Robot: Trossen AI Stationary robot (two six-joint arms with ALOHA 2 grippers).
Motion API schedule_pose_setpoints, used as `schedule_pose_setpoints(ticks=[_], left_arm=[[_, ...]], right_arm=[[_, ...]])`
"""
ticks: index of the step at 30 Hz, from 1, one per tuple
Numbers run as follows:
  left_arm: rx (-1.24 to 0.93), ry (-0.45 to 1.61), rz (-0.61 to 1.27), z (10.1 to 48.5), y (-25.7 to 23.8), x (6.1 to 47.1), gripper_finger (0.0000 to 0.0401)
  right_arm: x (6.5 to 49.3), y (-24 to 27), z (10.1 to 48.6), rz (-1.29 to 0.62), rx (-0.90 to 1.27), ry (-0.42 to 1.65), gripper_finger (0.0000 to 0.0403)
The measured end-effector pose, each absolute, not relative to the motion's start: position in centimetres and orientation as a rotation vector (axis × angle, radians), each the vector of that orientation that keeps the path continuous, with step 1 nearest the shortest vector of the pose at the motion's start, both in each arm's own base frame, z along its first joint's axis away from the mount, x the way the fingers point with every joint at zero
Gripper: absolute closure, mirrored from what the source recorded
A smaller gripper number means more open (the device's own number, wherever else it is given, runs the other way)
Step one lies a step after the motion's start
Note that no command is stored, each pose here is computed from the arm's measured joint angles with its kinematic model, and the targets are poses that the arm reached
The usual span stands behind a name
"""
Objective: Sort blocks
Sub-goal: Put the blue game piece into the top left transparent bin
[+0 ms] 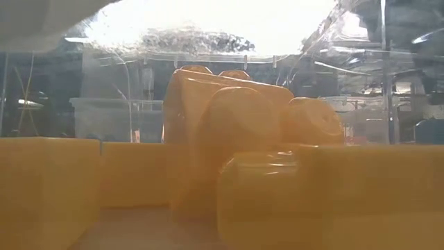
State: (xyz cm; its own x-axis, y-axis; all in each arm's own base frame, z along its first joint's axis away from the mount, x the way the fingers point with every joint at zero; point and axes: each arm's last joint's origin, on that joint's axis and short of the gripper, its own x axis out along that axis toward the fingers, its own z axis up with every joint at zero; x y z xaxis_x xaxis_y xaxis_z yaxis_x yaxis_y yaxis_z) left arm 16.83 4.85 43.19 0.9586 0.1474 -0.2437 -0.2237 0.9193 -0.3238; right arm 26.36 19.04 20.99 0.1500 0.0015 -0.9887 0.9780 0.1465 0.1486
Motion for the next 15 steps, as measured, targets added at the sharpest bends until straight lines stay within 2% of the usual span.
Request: schedule_pose_setpoints(ticks=[9, 15], left_arm=[[-0.348, 0.22, 0.191, 43.17, 4.85, 16.84, 0.0094], [-0.348, 0.22, 0.192, 43.17, 4.86, 16.84, 0.0094]], right_arm=[[26.54, 19.27, 21.05, -0.962, 1.191, 1.184, 0.0184], [26.63, 18.8, 20.53, -0.999, 1.158, 1.178, 0.0147]])
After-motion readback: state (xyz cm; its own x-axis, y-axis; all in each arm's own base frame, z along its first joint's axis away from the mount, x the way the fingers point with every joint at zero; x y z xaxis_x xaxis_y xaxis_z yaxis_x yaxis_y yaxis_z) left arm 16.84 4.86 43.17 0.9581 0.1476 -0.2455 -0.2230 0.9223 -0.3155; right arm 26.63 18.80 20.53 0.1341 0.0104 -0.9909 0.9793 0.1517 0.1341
